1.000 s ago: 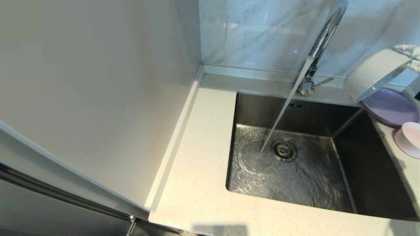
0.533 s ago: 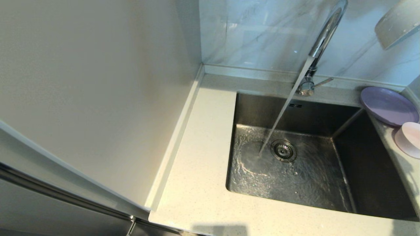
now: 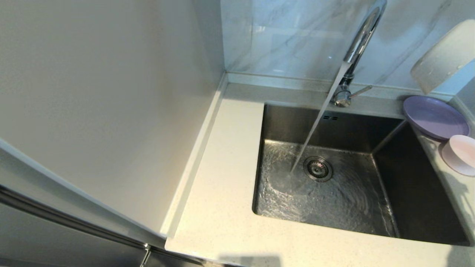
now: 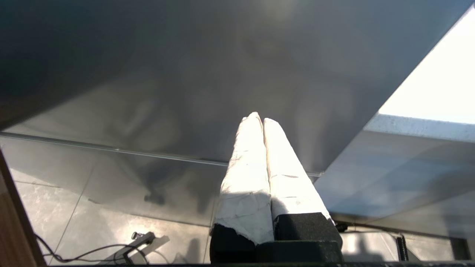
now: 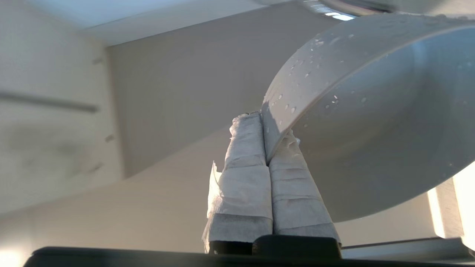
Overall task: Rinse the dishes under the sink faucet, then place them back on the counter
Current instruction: Place the bowl on the table
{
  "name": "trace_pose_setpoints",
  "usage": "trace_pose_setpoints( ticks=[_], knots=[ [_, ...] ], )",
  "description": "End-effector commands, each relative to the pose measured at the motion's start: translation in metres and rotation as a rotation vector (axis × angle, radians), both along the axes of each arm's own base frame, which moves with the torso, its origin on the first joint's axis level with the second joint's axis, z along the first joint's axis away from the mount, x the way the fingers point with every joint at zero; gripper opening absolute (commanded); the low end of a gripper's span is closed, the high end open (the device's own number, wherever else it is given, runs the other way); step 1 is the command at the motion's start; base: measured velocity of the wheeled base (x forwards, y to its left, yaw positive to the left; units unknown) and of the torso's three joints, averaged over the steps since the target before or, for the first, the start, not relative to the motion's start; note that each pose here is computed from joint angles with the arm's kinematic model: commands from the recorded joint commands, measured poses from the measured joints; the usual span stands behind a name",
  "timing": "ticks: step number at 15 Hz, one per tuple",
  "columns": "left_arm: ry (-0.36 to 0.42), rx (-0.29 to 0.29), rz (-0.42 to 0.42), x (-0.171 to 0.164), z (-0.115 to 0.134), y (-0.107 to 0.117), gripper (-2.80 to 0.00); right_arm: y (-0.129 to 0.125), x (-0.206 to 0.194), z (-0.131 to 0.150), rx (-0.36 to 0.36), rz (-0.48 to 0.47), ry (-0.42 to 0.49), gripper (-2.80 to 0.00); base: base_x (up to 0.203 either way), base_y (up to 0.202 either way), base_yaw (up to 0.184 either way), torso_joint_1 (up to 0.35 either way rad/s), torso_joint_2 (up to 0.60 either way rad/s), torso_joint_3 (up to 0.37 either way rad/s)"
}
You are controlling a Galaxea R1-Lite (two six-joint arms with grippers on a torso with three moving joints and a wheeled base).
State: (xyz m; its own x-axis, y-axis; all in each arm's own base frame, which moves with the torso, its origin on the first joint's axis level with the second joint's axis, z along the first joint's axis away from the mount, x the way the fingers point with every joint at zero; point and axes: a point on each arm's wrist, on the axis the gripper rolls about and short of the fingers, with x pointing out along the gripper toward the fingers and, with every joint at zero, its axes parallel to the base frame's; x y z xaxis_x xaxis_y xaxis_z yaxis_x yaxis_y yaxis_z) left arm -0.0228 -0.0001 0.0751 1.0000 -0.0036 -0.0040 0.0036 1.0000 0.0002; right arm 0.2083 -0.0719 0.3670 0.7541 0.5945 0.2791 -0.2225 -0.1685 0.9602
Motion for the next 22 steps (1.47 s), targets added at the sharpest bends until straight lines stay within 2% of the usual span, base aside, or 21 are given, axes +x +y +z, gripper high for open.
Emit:
trace_pose_setpoints(
  ticks=[1, 3, 4, 6, 9, 11, 13, 15, 17, 22],
  knots=[
    [0.001, 0.000, 0.001, 0.000, 0.000, 0.000, -2.80, -0.003, 0.003, 0.021, 0.040, 0.009, 0.101, -2.80, 0.000, 0.000, 0.000, -0.155, 0.29, 0.150],
    [0.001, 0.000, 0.000, 0.000, 0.000, 0.000, -2.80, -0.010, 0.016, 0.007, 0.113, 0.003, 0.292, -2.80, -0.001, -0.009, 0.116, -0.148, 0.28, 0.134],
    [0.001, 0.000, -0.001, 0.000, 0.000, 0.000, -2.80, -0.013, 0.020, -0.001, 0.122, -0.010, 0.359, -2.80, 0.001, -0.005, 0.185, -0.017, 0.06, 0.022],
    [0.001, 0.000, 0.002, 0.000, 0.000, 0.000, -2.80, -0.023, 0.036, -0.014, 0.041, -0.037, 0.359, -2.80, 0.000, -0.013, 0.202, -0.005, 0.03, 0.006],
    [0.001, 0.000, 0.002, 0.000, 0.000, 0.000, -2.80, -0.018, 0.091, -0.013, -0.126, 0.031, 0.290, -2.80, 0.000, -0.007, 0.154, -0.006, 0.00, 0.006],
    [0.001, 0.000, 0.002, 0.000, 0.000, 0.000, -2.80, -0.009, 0.117, -0.017, -0.214, 0.072, 0.305, -2.80, 0.002, -0.002, 0.032, 0.001, 0.00, 0.001],
    [0.001, 0.000, 0.002, 0.000, 0.000, 0.000, -2.80, -0.005, 0.120, -0.026, -0.307, 0.079, 0.332, -2.80, 0.000, 0.000, 0.000, 0.000, 0.00, 0.000],
    [0.001, -0.001, 0.002, 0.000, 0.000, 0.000, -2.80, -0.007, 0.110, -0.028, -0.384, 0.049, 0.323, -2.80, 0.000, 0.000, 0.000, 0.000, 0.00, 0.000],
    [0.001, -0.002, 0.002, 0.000, 0.000, 0.000, -2.80, -0.008, 0.109, -0.026, -0.417, 0.043, 0.300, -2.80, 0.000, 0.000, 0.000, 0.000, 0.00, 0.000],
    [0.001, -0.002, 0.002, 0.000, 0.000, 0.000, -2.80, -0.009, 0.108, -0.025, -0.416, 0.040, 0.296, -2.80, 0.000, 0.000, 0.000, 0.000, 0.00, 0.000]
  ],
)
